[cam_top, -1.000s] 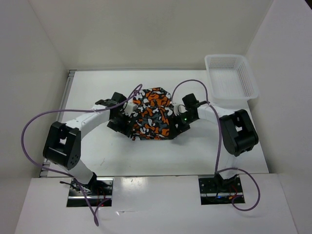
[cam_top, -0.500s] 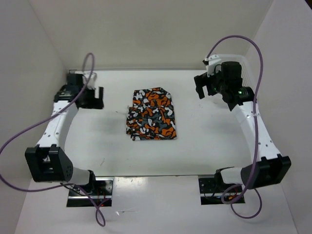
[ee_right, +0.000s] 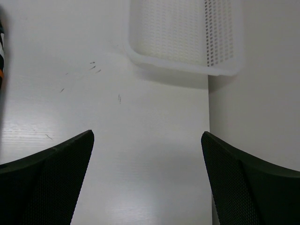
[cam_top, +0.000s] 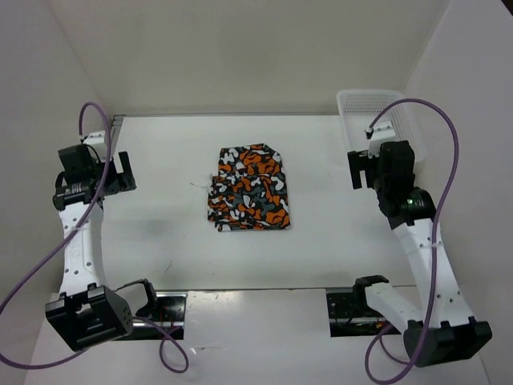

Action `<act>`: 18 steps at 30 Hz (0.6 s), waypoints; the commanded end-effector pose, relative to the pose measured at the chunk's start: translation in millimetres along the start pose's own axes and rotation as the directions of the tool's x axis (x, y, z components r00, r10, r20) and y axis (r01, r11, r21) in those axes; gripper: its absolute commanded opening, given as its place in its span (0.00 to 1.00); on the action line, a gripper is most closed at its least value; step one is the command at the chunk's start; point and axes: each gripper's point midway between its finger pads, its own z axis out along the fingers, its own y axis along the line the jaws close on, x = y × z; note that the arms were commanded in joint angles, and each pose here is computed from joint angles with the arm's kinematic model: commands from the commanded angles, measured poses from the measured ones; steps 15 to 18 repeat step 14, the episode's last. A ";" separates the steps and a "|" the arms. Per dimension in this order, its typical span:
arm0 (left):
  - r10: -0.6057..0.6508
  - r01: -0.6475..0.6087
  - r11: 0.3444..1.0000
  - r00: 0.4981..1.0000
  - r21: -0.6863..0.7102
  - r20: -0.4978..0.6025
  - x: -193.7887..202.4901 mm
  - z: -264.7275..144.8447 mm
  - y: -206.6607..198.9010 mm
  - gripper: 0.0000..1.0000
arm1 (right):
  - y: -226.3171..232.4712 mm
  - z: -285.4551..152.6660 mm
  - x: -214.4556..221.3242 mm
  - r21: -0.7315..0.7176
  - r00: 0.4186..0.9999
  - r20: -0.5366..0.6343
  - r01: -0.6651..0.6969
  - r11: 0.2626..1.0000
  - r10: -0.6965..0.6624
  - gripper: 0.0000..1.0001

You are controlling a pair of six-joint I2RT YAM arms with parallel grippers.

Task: Fold and stack the shorts
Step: Fold the shorts

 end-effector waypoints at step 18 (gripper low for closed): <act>0.008 -0.010 1.000 0.995 0.013 0.096 11.5 -32.8 -6.3 1.00 | -7.3 -30.1 33.7 0.051 0.998 0.063 -0.031 0.998 0.028 1.00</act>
